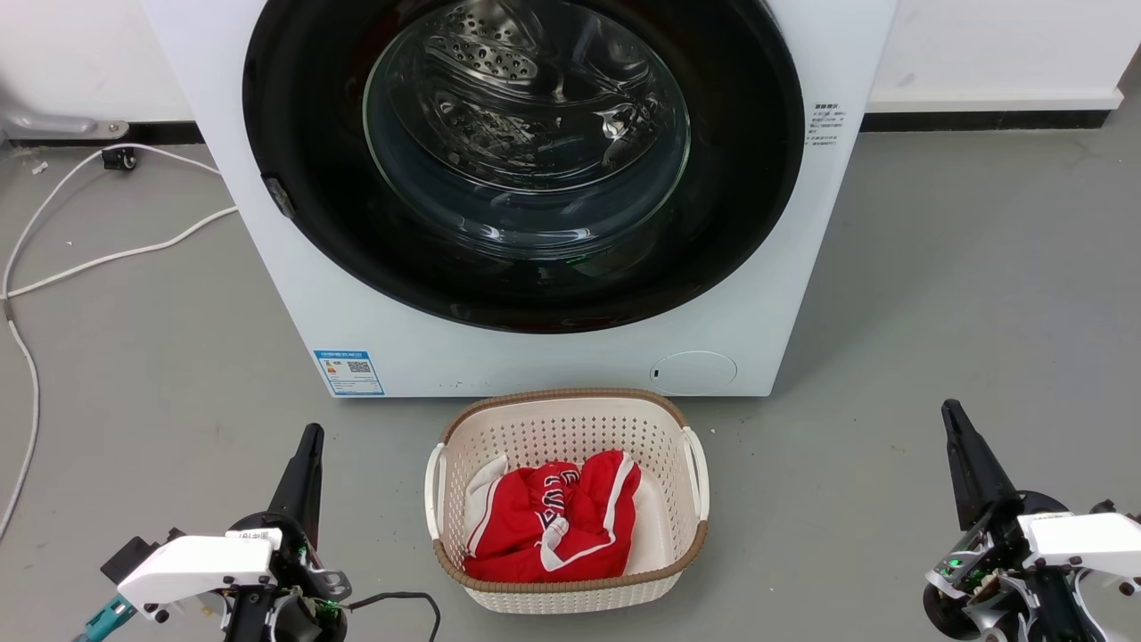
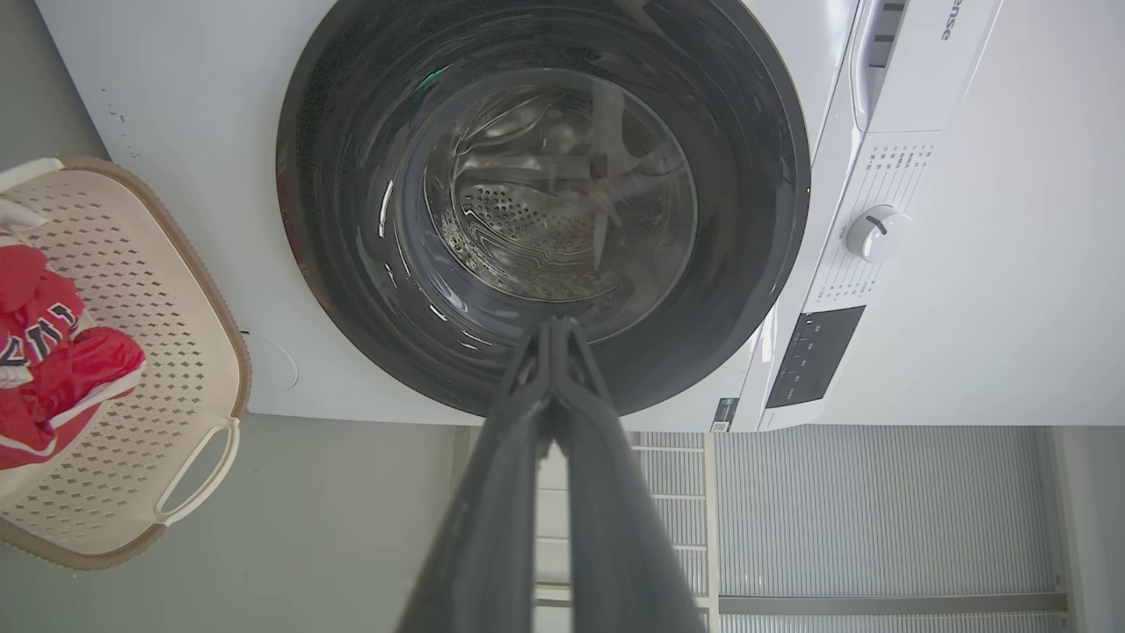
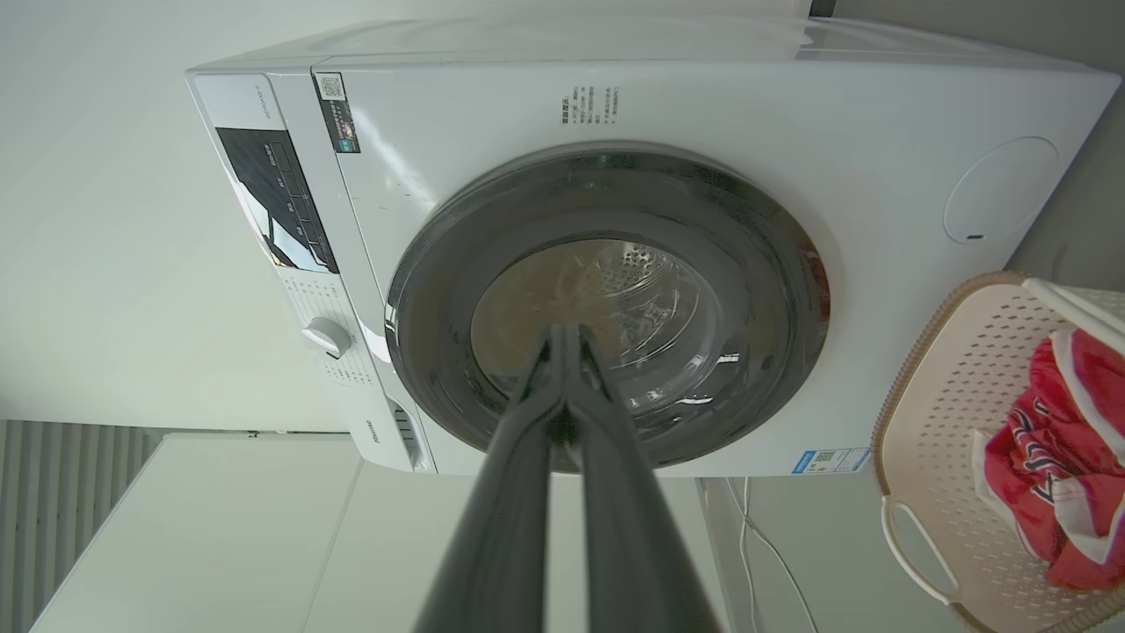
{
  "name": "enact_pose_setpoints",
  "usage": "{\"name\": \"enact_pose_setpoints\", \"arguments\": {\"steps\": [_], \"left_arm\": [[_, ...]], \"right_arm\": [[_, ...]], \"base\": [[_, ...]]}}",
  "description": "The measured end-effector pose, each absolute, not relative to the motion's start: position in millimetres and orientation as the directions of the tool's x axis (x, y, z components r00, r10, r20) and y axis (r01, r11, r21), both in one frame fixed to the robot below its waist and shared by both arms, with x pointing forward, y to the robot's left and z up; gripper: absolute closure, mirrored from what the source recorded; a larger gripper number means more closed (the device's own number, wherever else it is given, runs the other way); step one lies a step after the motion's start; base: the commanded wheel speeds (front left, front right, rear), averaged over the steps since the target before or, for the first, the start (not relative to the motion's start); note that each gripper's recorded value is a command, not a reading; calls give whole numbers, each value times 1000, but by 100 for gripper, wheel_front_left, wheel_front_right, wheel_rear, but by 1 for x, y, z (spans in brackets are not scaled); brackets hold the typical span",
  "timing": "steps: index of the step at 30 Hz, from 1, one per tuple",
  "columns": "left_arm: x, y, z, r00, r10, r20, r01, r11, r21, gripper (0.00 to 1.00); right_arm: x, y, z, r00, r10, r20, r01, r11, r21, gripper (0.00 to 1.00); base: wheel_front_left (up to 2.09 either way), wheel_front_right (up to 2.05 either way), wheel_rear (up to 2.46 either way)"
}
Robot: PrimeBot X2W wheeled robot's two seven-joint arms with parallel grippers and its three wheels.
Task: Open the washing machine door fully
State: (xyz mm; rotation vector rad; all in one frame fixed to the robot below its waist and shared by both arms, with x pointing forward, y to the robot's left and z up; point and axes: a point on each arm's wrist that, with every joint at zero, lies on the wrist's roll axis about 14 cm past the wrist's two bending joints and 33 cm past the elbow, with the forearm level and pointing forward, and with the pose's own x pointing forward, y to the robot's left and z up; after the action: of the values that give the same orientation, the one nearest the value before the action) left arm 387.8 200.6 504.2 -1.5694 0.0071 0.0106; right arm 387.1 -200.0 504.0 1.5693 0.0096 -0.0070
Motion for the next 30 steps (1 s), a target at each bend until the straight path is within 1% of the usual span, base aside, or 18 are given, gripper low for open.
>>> {"name": "enact_pose_setpoints", "arguments": {"steps": [3, 4, 8, 12, 21, 25, 30], "left_arm": [[388, 201, 504, 1000, 2, -11, -11, 1, -1000, 100], [387, 200, 503, 1000, 2, -16, -16, -1, -1000, 0], [380, 199, 486, 998, 7, -65, -64, -10, -998, 0], [381, 196, 490, 999, 10, -53, -53, -4, -999, 0], [384, 197, 505, 999, 34, -7, -8, 47, -999, 0], [386, 197, 515, 999, 39, 25, 21, 109, -994, 0], [388, 196, 529, 997, 39, 66, 57, 211, -976, 0]], "right_arm": [[387, -200, 504, 1000, 1, -11, 11, 1, 1000, 100], [387, -200, 502, 1000, 1, -15, 15, 0, 1000, 0], [378, -199, 486, 998, -3, -65, 65, -7, 998, 0], [379, -200, 490, 999, -18, -51, 51, -6, 999, 0], [379, -208, 502, 998, -66, -12, 11, -20, 1000, 0], [381, -208, 511, 997, -70, 15, -12, 44, 999, 0], [383, -203, 522, 997, -56, 51, -38, 202, 979, 0]], "base": [[0, 0, 0], [0, 0, 0], [0, 0, 0], [0, 0, 0], [0, 0, 0], [0, 0, 0], [0, 0, 0]]}}
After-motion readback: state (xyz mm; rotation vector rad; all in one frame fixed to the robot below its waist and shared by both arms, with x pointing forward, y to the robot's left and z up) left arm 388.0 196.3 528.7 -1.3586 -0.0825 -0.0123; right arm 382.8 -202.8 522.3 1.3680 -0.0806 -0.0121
